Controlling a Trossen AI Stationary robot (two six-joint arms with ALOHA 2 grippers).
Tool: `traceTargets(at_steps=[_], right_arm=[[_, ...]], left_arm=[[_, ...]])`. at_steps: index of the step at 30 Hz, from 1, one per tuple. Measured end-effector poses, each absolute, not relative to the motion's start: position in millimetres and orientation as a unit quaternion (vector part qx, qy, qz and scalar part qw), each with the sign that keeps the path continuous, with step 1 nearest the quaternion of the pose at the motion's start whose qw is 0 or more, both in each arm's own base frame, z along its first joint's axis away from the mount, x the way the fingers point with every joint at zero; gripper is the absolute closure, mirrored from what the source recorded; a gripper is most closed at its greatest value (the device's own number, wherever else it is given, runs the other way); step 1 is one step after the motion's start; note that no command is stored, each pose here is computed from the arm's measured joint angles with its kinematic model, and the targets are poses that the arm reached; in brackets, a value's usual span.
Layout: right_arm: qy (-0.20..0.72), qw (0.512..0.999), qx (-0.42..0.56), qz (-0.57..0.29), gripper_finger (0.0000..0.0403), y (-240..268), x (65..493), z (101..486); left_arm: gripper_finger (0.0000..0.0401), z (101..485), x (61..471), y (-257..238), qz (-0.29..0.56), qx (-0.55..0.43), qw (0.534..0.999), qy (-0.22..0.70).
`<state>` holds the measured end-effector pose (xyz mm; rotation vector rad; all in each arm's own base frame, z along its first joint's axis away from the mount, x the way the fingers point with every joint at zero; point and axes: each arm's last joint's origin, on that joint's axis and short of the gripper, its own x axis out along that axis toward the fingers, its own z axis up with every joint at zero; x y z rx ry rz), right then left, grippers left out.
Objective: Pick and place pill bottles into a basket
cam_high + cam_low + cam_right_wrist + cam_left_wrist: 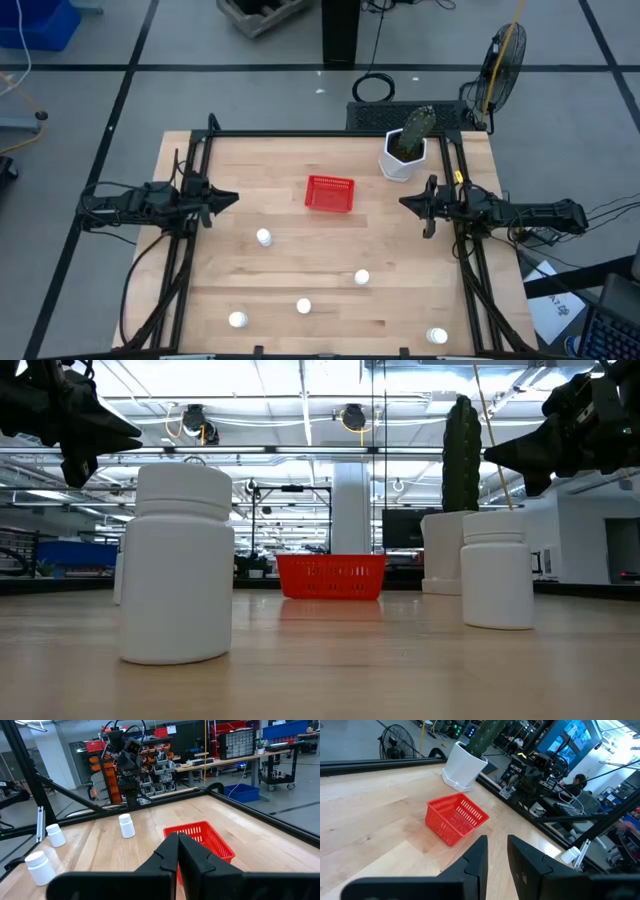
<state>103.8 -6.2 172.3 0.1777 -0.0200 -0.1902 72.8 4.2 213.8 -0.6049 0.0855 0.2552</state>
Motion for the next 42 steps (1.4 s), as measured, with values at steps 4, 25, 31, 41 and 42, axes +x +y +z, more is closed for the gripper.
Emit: traceTargets(at_steps=[4,25,31,41,42], right_arm=[[-0.010,0.991,0.089,-0.095,0.0399,-6.2,103.8,172.3],[-0.013,0.991,0.089,-0.094,0.0399,-6.2,103.8,172.9],[-0.119,0.966,0.223,-0.057,0.0400,-5.3,101.9,191.6],[-0.267,0.881,0.381,-0.091,0.0402,-11.2,93.5,212.7],[-0.289,0.861,0.407,-0.097,0.0402,-12.3,91.8,214.9]], left_arm=[[0.0324,213.9,72.8,4.2,0.125,-0.297,0.946,0.042],[0.0325,213.9,72.8,4.2,0.125,-0.297,0.946,0.042],[0.0324,213.8,72.8,4.2,0.125,-0.297,0.946,0.042],[0.0324,213.8,72.8,4.2,0.125,-0.297,0.946,0.042],[0.0324,213.9,72.7,4.2,0.125,-0.297,0.946,0.042]])
